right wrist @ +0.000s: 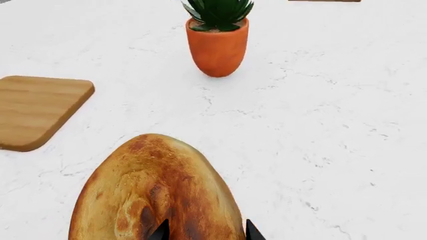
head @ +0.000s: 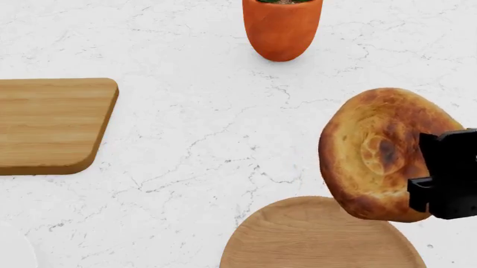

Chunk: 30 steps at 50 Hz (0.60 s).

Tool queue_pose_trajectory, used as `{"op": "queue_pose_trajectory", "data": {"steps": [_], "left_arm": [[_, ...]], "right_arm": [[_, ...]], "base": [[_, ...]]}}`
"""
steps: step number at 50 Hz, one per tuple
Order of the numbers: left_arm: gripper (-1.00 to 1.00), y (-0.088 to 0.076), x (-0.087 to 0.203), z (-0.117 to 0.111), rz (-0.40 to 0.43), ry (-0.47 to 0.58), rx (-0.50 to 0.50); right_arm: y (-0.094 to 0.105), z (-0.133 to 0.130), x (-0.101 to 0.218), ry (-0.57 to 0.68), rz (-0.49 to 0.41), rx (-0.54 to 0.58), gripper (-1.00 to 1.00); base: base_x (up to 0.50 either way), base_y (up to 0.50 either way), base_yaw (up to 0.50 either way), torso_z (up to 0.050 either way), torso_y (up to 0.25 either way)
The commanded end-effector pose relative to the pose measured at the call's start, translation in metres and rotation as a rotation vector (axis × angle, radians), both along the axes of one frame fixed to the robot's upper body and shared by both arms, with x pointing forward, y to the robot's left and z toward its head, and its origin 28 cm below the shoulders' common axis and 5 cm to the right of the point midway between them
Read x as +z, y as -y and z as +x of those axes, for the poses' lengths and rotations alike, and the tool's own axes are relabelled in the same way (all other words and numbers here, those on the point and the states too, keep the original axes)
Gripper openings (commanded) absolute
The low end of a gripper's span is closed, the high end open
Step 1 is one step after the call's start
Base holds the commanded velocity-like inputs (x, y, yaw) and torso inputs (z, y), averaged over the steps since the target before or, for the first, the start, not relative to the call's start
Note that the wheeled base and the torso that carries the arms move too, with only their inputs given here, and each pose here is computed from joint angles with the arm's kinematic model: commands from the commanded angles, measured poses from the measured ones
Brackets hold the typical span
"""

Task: Place all breads on the cutting board.

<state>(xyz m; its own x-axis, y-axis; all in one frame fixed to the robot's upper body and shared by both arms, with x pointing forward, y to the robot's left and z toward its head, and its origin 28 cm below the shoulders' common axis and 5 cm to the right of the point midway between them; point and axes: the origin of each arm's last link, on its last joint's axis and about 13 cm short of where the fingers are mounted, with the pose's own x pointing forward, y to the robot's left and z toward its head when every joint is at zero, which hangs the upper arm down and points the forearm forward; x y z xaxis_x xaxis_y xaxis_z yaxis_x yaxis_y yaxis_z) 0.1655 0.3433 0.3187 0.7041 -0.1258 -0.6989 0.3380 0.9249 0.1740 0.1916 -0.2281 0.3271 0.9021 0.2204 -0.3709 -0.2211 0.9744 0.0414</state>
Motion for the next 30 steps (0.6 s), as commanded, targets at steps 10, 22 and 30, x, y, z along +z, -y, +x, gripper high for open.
{"op": "queue_pose_trajectory", "data": {"steps": [10,22,30], "left_arm": [[-1.00,-0.011,0.077,-0.031,-0.150,0.386,0.075],[-1.00,-0.021,0.115,-0.027,-0.199,0.561,0.159],[-1.00,-0.023,0.117,-0.026,-0.186,0.605,0.171]], "right_arm": [[0.001,-0.014,0.025,0.216,-0.092,-0.131,-1.00],[0.001,-0.012,0.026,0.235,-0.058,-0.186,-1.00],[-0.001,-0.009,0.027,0.245,-0.058,-0.179,-1.00]], "base": [[0.00,0.00,0.00,0.000,0.000],[0.00,0.06,0.00,0.000,0.000],[0.00,0.48,0.00,0.000,0.000]]}}
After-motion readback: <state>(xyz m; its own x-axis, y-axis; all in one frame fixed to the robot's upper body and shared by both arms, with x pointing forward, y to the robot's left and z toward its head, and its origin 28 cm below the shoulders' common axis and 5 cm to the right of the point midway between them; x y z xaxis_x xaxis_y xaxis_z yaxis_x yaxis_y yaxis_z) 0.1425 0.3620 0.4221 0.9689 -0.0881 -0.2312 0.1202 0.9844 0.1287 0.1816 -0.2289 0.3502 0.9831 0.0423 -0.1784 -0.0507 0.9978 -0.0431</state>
